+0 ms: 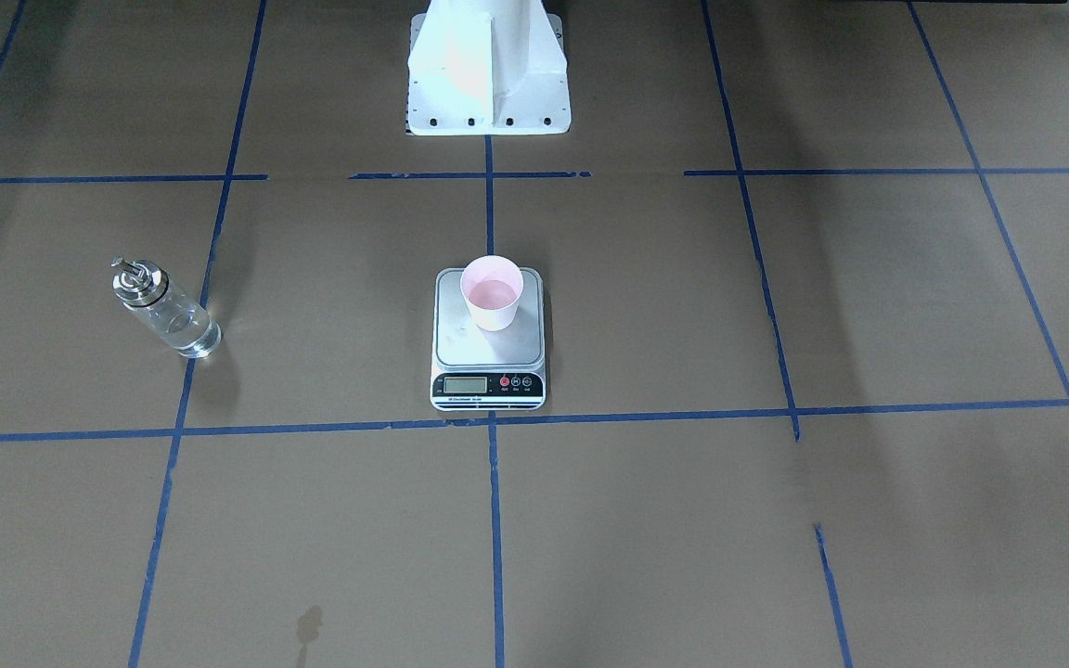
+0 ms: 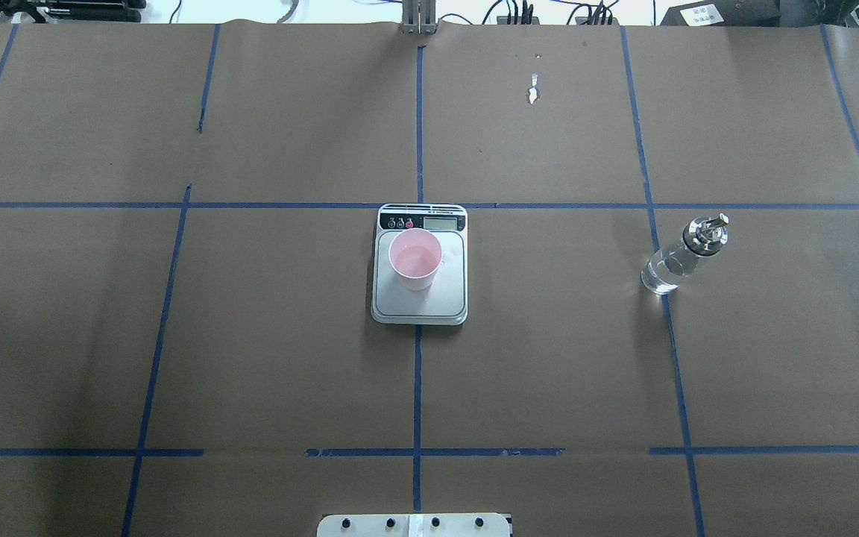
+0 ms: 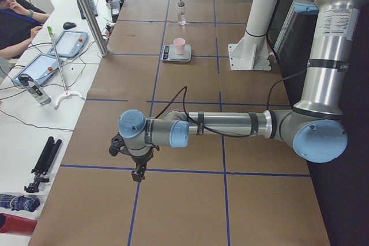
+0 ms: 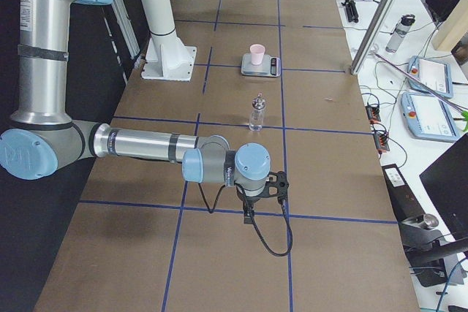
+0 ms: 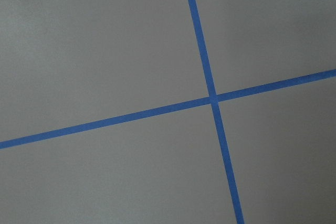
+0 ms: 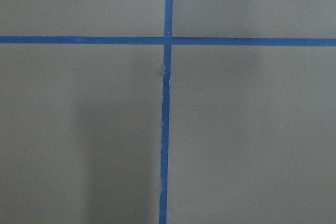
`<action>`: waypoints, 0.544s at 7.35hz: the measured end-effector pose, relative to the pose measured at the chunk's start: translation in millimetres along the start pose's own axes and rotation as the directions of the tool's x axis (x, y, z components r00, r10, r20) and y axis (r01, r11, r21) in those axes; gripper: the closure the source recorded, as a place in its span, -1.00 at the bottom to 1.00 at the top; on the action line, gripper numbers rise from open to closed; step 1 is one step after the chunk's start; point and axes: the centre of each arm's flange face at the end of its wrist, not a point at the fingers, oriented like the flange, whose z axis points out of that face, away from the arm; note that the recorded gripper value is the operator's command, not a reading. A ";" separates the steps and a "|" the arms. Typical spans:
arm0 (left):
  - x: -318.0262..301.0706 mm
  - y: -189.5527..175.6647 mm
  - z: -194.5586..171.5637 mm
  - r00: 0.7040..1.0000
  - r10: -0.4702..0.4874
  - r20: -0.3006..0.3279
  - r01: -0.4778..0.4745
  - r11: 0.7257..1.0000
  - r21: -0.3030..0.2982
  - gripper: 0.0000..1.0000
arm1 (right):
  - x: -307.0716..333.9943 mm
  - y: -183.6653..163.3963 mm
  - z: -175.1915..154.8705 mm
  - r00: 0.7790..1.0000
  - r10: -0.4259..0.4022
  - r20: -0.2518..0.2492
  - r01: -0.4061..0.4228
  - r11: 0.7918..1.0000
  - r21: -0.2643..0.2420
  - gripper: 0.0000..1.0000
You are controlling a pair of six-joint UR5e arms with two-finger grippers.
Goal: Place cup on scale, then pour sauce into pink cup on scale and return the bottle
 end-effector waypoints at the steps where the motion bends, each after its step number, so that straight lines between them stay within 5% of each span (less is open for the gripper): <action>1: 0.3 -0.4 0.1 1.000 -0.005 -0.001 0.005 1.000 -0.001 -1.00 | 1.4 -1.2 1.5 1.000 -0.007 0.000 0.007 1.000 0.007 -1.00; 4: 3.0 -2.9 -2.6 0.997 -0.072 -0.002 0.072 0.997 0.005 -1.00 | -1.4 -8.3 -1.1 1.000 -0.020 -0.001 0.020 1.000 0.023 -1.00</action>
